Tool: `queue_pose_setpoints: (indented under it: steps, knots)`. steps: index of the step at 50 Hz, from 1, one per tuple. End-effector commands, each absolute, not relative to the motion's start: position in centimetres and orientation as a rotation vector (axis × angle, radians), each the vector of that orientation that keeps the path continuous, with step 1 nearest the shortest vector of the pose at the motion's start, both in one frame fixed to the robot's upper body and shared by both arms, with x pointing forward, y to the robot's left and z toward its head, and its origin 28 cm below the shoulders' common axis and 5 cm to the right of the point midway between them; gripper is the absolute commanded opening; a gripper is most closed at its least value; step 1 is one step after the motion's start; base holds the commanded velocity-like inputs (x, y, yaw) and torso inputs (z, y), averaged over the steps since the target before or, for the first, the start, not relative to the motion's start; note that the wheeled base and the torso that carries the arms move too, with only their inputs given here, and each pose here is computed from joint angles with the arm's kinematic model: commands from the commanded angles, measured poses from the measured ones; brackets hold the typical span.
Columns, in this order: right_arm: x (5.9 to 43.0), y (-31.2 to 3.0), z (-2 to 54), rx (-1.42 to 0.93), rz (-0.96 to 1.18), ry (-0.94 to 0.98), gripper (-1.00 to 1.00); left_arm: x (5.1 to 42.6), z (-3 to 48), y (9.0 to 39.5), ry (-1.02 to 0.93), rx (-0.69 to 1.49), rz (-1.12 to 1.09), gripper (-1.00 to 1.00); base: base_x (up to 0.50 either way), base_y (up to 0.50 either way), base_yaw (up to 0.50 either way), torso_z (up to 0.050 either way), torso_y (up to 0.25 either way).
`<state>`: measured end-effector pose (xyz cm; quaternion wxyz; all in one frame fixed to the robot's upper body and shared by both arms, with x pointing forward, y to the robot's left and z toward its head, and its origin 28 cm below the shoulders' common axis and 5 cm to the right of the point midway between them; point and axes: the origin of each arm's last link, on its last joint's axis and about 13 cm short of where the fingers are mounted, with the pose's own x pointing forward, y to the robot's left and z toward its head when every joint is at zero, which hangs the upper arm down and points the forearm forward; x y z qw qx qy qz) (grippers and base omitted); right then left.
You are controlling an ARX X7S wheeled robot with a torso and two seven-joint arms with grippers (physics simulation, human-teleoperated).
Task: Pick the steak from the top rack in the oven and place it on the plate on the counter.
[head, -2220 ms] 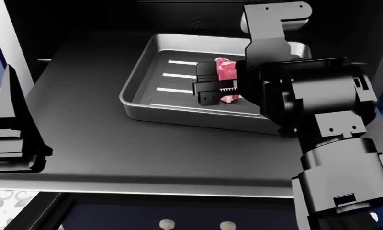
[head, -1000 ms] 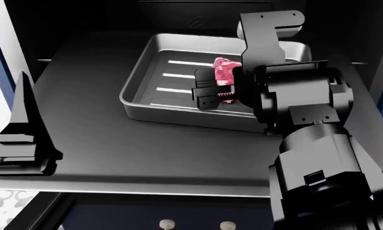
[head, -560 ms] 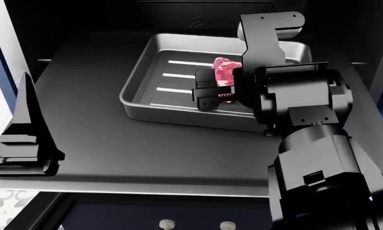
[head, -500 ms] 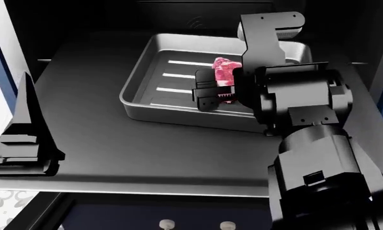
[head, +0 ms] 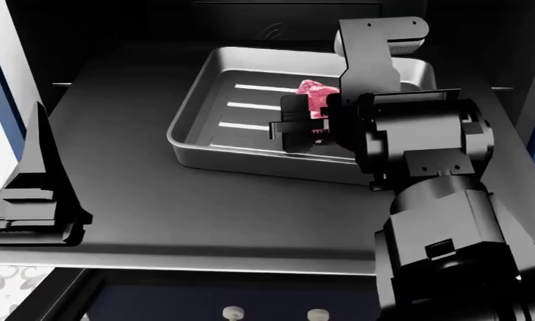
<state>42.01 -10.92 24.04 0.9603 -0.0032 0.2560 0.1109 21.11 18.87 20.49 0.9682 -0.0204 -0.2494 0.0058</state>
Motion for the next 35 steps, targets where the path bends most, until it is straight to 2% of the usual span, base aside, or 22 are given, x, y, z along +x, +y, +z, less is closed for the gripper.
queue_pose_setpoints:
  steps: [1,35]
  knots:
    - [42.1,-10.9,24.5,-0.003,0.236,0.499,-1.0,21.1,20.6,18.7,-0.506,-0.041,0.008,1.0,0.0,0.0,0.0,0.0,0.0]
    - [36.1,-11.6,30.4,0.048,0.309,0.337,-1.0,18.4,24.2,17.7,-0.591,-0.002,-0.041,1.0,0.0,0.0,0.0,0.0,0.0]
